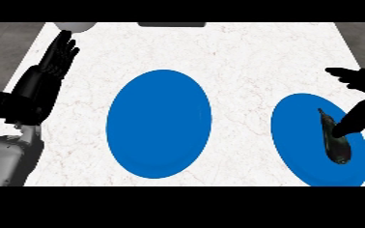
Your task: Pick the eggplant from the plate and place it in the plate
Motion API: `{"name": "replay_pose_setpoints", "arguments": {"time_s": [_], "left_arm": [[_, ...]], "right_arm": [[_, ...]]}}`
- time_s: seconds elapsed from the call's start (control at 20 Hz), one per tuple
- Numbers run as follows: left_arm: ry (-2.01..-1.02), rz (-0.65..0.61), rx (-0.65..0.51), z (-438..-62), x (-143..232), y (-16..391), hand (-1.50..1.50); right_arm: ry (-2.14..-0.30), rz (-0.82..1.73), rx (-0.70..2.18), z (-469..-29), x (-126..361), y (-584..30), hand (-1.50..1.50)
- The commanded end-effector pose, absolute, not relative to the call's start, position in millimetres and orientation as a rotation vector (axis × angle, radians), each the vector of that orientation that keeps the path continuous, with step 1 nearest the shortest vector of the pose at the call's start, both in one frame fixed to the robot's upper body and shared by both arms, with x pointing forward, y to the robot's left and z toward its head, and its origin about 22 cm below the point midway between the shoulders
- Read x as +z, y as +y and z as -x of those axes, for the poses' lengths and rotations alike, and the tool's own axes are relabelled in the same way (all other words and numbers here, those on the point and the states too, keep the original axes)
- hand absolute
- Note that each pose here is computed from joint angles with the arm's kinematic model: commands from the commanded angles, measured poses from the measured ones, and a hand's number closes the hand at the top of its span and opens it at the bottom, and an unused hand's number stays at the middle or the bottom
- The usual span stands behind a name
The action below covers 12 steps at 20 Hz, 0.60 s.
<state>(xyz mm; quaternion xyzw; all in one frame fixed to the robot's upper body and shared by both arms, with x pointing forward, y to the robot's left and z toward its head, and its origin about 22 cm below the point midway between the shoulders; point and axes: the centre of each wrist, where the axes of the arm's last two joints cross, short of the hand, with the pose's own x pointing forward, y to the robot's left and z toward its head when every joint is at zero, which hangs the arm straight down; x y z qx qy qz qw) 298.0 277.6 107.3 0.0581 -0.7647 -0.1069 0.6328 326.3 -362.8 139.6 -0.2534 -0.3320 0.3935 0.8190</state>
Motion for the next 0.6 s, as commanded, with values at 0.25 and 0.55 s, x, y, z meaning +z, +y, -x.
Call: {"name": "replay_pose_setpoints", "arguments": {"time_s": [0.25, 0.55], "left_arm": [[-1.765, -0.136, -0.242, -298.2, 123.0, 286.7, 0.0], [-1.749, -0.143, -0.231, -295.9, 113.8, 287.0, 0.0]], "right_arm": [[-0.509, 0.532, 0.926, -342.6, 123.3, -366.6, -1.5], [-0.384, 0.592, 0.955, -336.5, 85.4, -363.8, -1.5]]}}
